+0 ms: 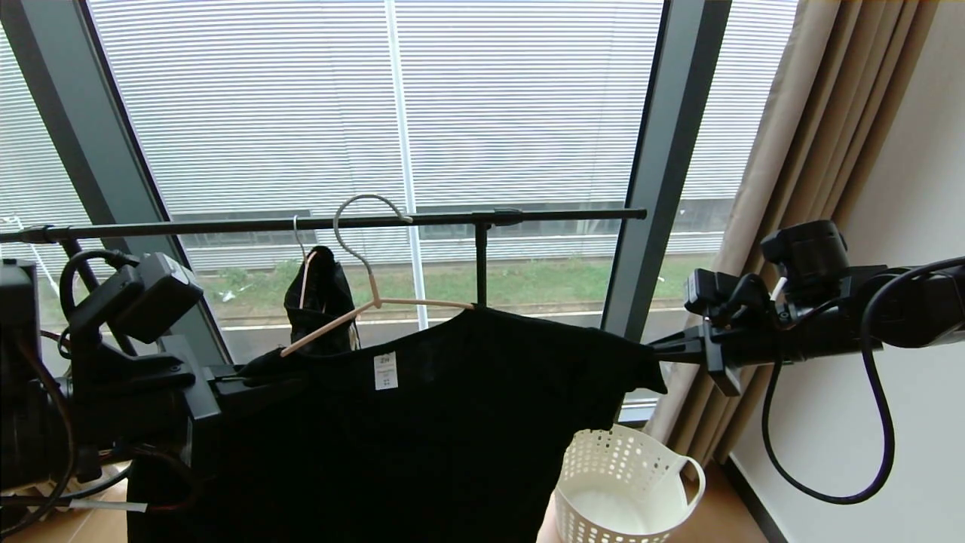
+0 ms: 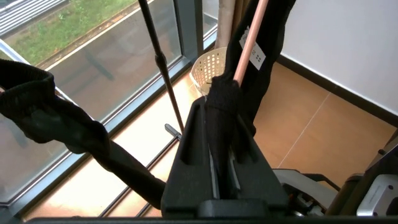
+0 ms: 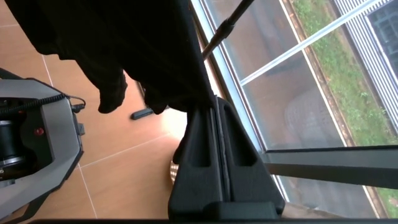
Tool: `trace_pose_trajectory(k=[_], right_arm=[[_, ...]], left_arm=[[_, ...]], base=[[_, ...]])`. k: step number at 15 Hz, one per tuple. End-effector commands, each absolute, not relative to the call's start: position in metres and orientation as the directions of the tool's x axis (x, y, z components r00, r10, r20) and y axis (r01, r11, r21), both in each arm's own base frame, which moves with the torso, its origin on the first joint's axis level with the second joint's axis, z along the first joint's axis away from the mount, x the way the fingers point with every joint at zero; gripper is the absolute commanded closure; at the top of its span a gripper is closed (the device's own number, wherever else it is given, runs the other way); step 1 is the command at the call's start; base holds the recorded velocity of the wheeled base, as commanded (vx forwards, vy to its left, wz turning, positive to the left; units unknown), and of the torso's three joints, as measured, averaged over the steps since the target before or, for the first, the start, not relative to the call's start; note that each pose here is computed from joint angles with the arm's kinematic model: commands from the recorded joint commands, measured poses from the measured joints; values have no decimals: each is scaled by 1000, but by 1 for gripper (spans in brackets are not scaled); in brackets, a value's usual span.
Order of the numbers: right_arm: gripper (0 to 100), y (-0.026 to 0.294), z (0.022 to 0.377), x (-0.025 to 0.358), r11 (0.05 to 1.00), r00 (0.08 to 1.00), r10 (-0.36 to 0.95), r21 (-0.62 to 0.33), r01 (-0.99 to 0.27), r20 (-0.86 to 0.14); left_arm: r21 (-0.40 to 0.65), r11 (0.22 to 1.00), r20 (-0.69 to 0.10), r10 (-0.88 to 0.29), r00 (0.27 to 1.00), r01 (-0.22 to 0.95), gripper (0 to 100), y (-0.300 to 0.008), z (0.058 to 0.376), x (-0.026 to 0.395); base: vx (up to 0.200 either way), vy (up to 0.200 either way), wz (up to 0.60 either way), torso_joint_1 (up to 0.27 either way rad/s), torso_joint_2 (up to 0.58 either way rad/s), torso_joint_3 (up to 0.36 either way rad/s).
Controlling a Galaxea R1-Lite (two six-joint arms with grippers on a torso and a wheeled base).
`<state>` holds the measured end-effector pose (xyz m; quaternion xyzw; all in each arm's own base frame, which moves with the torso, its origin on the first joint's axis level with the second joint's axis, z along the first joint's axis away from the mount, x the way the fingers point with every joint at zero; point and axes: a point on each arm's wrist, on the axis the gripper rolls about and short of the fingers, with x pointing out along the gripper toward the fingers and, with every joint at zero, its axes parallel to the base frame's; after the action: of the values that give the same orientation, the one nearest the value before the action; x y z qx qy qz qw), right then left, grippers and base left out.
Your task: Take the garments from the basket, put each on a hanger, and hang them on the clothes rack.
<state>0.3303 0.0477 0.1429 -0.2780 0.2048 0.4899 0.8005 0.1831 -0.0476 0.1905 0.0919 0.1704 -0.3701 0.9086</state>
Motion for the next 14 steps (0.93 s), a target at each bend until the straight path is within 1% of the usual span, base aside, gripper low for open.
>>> trace_pose_trajectory(k=[1, 3, 4, 5, 7, 8, 12, 14], right_arm=[[100, 48, 142, 329, 365, 432, 671, -239, -900, -603], [100, 48, 140, 328, 360, 423, 674, -232, -904, -605], [0, 48, 138, 325, 350, 421, 676, -239, -906, -604], [0, 48, 142, 325, 352, 435, 677, -258, -900, -593], [0, 50, 145, 323, 354, 436, 681, -256, -899, -589], [0, 53, 151, 319, 355, 440, 686, -262, -898, -580], [0, 57, 163, 310, 368, 445, 697, -252, -895, -562], [0, 63, 168, 307, 382, 440, 708, -225, -896, -553]], left_arm=[[38, 713, -380, -638, 670, 700, 100, -47, 190, 183], [36, 714, -383, -636, 670, 699, 100, -47, 189, 184], [35, 715, -381, -636, 670, 699, 100, -47, 190, 184], [33, 726, -385, -625, 679, 687, 100, -44, 189, 186], [25, 737, -394, -613, 685, 675, 100, -42, 187, 191], [15, 759, -409, -589, 697, 651, 100, -36, 184, 197], [-18, 808, -456, -531, 714, 589, 100, -22, 172, 213], [-30, 823, -472, -512, 718, 567, 100, -17, 167, 219]], base=[[0, 0, 0, 0, 0, 0], [0, 0, 0, 0, 0, 0], [0, 0, 0, 0, 0, 0], [0, 0, 0, 0, 0, 0], [0, 0, 0, 0, 0, 0], [0, 0, 0, 0, 0, 0], [0, 0, 0, 0, 0, 0], [0, 0, 0, 0, 0, 0]])
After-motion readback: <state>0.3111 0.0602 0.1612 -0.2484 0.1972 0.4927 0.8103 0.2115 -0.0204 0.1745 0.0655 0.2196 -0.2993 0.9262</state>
